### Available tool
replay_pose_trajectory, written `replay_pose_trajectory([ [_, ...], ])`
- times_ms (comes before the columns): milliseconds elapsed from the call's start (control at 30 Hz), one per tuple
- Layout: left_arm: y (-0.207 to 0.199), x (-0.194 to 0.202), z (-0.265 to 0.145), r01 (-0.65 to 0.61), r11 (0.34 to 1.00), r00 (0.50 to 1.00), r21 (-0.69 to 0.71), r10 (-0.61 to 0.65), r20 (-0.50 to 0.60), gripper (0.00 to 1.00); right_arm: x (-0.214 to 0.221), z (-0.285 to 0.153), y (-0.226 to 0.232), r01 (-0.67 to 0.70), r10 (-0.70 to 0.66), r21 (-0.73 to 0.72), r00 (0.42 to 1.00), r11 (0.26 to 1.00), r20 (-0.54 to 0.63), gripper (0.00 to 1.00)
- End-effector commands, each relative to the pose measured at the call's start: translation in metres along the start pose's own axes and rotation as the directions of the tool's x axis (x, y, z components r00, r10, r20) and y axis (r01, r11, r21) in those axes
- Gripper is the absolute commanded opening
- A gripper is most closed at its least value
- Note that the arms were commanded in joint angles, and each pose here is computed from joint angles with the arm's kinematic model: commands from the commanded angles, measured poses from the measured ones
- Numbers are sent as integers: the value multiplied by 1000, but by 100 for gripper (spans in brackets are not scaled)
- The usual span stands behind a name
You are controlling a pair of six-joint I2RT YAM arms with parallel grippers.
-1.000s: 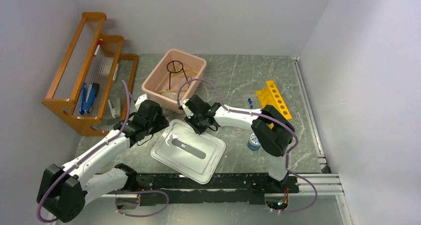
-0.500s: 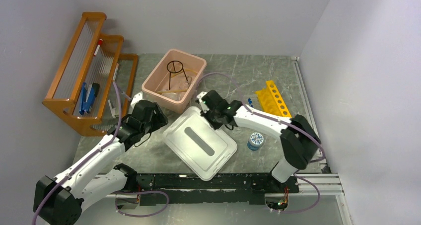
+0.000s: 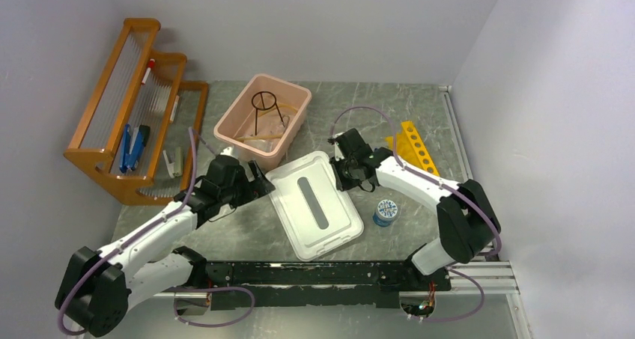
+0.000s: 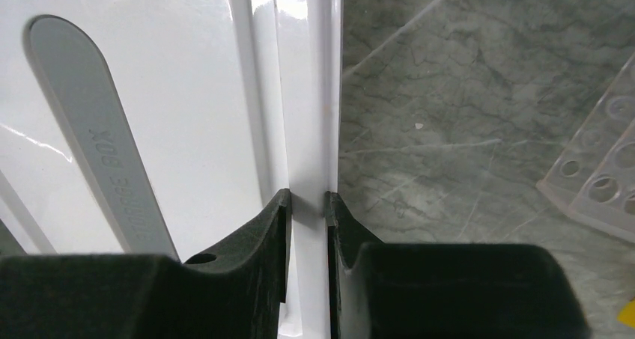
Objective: Organize the chemistry lab equipment
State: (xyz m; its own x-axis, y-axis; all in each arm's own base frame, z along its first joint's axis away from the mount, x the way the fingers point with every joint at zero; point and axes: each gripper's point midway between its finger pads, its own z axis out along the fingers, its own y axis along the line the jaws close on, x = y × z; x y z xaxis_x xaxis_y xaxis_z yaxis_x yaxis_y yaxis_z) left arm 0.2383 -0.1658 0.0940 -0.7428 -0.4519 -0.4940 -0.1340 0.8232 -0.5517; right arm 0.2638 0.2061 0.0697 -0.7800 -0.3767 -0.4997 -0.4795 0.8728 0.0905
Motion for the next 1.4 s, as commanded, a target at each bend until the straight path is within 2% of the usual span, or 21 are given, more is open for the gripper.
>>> replay_pose_trajectory([
  [0,-29,20,10,-11,976,996,215,30,-84,94,3,6,4,-110,109,-46,993,993,-36,0],
  [167,-27,36,25,-32,968,987,247,69,-143,92,7,15,2,-228,221,-67,971,971,-91,0],
  [367,-34,62,38,-24,933,968,360,112,-225,88,8,25,12,-312,294,-141,946,940,-136,0],
  [467,-23,71,44,-3,946,961,324,92,-260,87,6,29,22,-338,312,-191,938,922,-152,0],
  [567,-13,78,49,13,957,957,291,72,-282,84,7,34,21,-353,327,-184,932,917,-157,0],
  [700,-12,81,51,29,956,956,292,59,-288,75,10,35,11,-342,325,-128,936,931,-137,0],
  [733,-11,80,51,31,957,958,287,54,-282,72,10,34,8,-334,321,-105,939,937,-125,2],
  [867,-9,75,48,25,961,968,277,46,-248,62,18,36,2,-310,305,-35,946,950,-112,22],
  [933,-10,74,47,19,959,969,284,52,-240,60,26,40,1,-311,308,-9,943,950,-125,25],
  [1067,-13,74,44,14,953,968,303,63,-241,60,39,47,0,-294,299,56,944,954,-142,22],
  [1167,-6,74,44,4,964,971,267,60,-231,64,47,50,-7,-276,294,137,945,951,-144,19],
  [1267,-2,72,44,-3,969,973,245,59,-223,65,51,50,-11,-261,286,179,949,949,-131,11],
  [1333,-3,70,42,-8,969,974,249,64,-217,66,50,51,-8,-259,281,165,951,952,-129,0],
  [1367,-3,69,42,-12,970,975,244,66,-214,66,47,50,-7,-263,282,154,952,952,-122,0],
])
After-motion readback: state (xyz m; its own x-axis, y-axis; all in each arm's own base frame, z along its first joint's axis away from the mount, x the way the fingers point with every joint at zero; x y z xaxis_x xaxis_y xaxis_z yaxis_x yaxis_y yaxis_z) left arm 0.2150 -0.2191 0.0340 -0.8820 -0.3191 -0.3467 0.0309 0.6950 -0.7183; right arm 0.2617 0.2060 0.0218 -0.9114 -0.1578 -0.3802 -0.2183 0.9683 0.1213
